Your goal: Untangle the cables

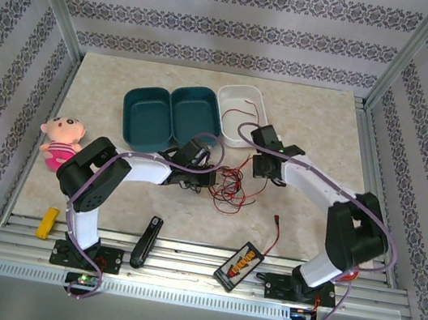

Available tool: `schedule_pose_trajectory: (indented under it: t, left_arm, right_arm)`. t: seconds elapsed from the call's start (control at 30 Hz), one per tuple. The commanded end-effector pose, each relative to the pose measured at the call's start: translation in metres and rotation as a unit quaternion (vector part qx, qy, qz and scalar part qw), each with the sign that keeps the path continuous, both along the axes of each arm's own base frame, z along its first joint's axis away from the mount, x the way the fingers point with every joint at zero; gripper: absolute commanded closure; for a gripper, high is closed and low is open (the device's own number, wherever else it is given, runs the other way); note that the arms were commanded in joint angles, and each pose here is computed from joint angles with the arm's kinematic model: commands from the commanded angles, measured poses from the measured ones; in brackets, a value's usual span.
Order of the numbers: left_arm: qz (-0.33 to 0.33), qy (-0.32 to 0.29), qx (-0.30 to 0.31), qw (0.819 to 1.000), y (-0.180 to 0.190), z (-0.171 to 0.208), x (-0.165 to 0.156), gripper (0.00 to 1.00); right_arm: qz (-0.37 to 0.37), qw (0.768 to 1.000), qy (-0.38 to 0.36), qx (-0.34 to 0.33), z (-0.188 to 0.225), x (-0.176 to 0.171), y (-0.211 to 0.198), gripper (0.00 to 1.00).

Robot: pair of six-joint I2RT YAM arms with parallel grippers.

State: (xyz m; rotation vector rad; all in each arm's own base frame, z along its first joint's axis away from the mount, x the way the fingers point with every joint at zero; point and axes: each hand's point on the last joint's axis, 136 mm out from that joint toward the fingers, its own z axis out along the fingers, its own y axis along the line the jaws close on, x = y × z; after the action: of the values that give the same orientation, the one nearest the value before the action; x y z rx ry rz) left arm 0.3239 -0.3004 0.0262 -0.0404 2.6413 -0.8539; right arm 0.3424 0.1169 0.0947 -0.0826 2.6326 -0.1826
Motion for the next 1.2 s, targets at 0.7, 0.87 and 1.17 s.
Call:
schedule_pose_trajectory:
  t: [0.7, 0.87, 1.17]
  left_arm:
    - [0.020, 0.003, 0.014, 1.000, 0.018, -0.013, -0.004, 0.92]
    - [0.019, 0.003, 0.014, 1.000, 0.018, -0.013, -0.005, 0.89]
    - [0.020, 0.000, 0.006, 1.000, 0.016, -0.010, -0.004, 0.78]
  right_arm:
    - [-0.022, 0.946, -0.314, 0.079, 0.278, -0.029, -0.039, 1.00]
    - [-0.009, 0.923, -0.373, 0.097, 0.330, -0.034, -0.041, 1.00]
    - [0.001, 0.893, -0.441, 0.088, 0.393, -0.035, -0.046, 1.00]
